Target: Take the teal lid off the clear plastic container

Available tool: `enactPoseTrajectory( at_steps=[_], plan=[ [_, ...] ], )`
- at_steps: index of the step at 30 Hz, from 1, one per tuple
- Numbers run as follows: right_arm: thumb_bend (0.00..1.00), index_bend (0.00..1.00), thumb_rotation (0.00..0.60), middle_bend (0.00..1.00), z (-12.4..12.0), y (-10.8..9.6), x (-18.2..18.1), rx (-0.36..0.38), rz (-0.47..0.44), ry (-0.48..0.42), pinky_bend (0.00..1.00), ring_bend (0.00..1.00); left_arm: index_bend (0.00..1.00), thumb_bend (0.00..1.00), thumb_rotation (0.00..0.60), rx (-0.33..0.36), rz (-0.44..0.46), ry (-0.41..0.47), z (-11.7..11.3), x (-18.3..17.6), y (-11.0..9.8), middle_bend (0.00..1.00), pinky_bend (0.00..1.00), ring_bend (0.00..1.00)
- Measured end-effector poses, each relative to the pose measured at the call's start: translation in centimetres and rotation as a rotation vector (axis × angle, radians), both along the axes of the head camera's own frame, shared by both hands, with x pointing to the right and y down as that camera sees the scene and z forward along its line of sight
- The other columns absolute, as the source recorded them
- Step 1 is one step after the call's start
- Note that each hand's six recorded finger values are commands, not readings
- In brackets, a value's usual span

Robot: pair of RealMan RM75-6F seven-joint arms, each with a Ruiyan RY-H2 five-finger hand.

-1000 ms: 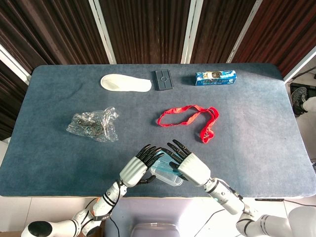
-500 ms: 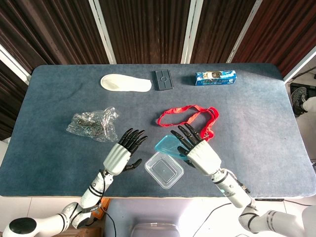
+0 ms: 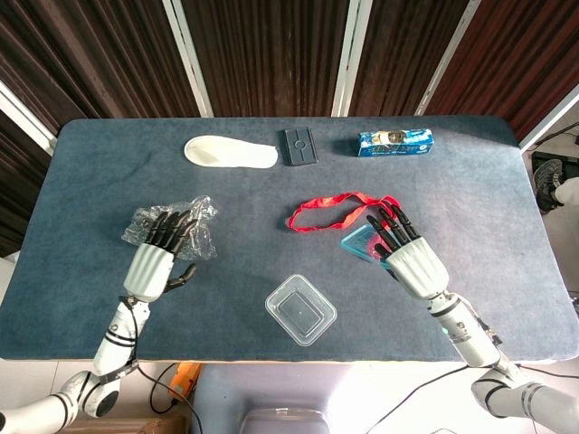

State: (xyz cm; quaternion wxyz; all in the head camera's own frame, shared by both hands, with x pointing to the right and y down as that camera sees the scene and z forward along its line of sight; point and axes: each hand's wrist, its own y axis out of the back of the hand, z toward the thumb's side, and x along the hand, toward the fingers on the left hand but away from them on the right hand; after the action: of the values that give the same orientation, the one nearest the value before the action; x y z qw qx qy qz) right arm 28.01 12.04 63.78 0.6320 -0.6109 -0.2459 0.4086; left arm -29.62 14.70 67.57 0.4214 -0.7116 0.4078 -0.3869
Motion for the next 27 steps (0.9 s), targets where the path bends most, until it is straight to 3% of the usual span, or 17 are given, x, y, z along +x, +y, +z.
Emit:
enactPoseTrajectory(
  at_steps=[6, 11, 15, 17, 24, 27],
  plan=[
    [0.57, 0.68, 0.6, 0.24, 4.6, 1.4, 3.0, -0.07, 0.014, 0.151, 0.0, 0.02, 0.0, 0.32, 0.6, -0.074, -0.045, -0.089, 1.0, -3.3, 1.0, 0.0, 0.0, 0.0],
    [0.28, 0.37, 0.6, 0.16, 7.2, 3.8, 3.5, -0.184, 0.028, 0.149, 0.0, 0.0, 0.0, 0.32, 0.6, -0.15, -0.089, -0.153, 1.7, -5.4, 2.1, 0.0, 0.0, 0.0],
    [0.16, 0.11, 0.6, 0.07, 7.0, 4.8, 3.9, -0.232, 0.028, 0.129, 0.0, 0.0, 0.0, 0.32, 0.6, -0.156, -0.107, -0.16, 1.5, -6.2, 2.5, 0.0, 0.0, 0.0],
    [0.12, 0.03, 0.6, 0.04, 6.5, 5.2, 4.2, -0.255, 0.026, 0.124, 0.0, 0.0, 0.0, 0.32, 0.6, -0.152, -0.11, -0.16, 1.3, -6.4, 2.6, 0.0, 0.0, 0.0],
    [0.1, 0.0, 0.6, 0.0, 3.5, 6.6, 5.7, -0.326, 0.019, 0.155, 0.0, 0.0, 0.0, 0.32, 0.6, -0.157, -0.113, -0.173, 0.4, -7.6, 3.5, 0.0, 0.0, 0.0],
    [0.1, 0.0, 0.6, 0.0, 1.4, 7.3, 6.5, -0.351, 0.037, 0.168, 0.0, 0.0, 0.0, 0.32, 0.6, -0.177, -0.113, -0.224, -0.3, -8.7, 4.3, 0.0, 0.0, 0.0]
  ],
)
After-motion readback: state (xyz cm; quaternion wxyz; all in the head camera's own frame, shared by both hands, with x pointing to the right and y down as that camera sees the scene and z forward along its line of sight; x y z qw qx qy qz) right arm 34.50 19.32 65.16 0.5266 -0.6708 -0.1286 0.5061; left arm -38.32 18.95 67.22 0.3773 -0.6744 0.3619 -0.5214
